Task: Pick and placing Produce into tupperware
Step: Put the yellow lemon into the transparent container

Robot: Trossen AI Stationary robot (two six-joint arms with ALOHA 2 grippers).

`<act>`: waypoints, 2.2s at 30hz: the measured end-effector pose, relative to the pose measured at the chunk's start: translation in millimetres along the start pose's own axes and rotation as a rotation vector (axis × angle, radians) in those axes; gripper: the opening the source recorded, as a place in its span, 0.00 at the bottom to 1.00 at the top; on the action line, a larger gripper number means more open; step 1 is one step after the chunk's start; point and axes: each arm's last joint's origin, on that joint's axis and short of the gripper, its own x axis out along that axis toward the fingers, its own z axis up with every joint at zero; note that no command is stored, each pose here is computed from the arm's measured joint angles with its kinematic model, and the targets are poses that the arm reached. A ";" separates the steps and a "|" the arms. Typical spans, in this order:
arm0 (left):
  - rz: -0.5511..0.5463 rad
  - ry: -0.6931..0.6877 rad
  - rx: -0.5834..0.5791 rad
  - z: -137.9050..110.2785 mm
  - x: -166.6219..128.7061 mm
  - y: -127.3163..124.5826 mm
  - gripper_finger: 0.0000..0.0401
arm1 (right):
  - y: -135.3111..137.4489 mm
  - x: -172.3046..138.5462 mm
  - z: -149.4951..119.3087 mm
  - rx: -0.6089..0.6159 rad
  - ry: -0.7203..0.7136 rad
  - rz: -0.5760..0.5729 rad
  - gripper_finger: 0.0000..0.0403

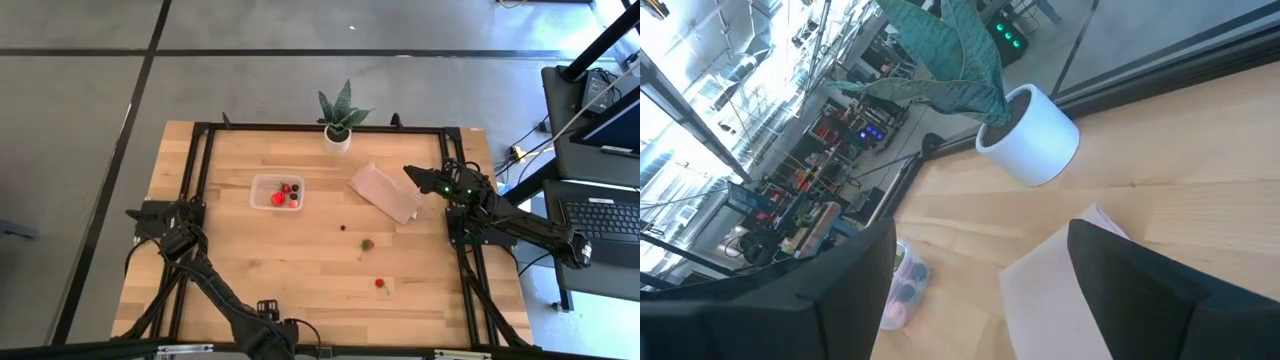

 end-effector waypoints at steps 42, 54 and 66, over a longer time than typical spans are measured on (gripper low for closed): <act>0.247 -0.132 -0.095 38.6 -104.4 91.7 0.49 | 0.5 0.0 -1.3 0.035 0.041 0.026 0.74; 0.462 -0.548 -0.380 61.5 -229.9 230.1 0.49 | 0.9 -0.1 -2.6 0.032 0.075 0.047 0.74; 0.528 -0.462 -0.702 73.7 -236.5 343.5 0.49 | 0.7 -0.2 -3.4 0.030 0.095 0.053 0.74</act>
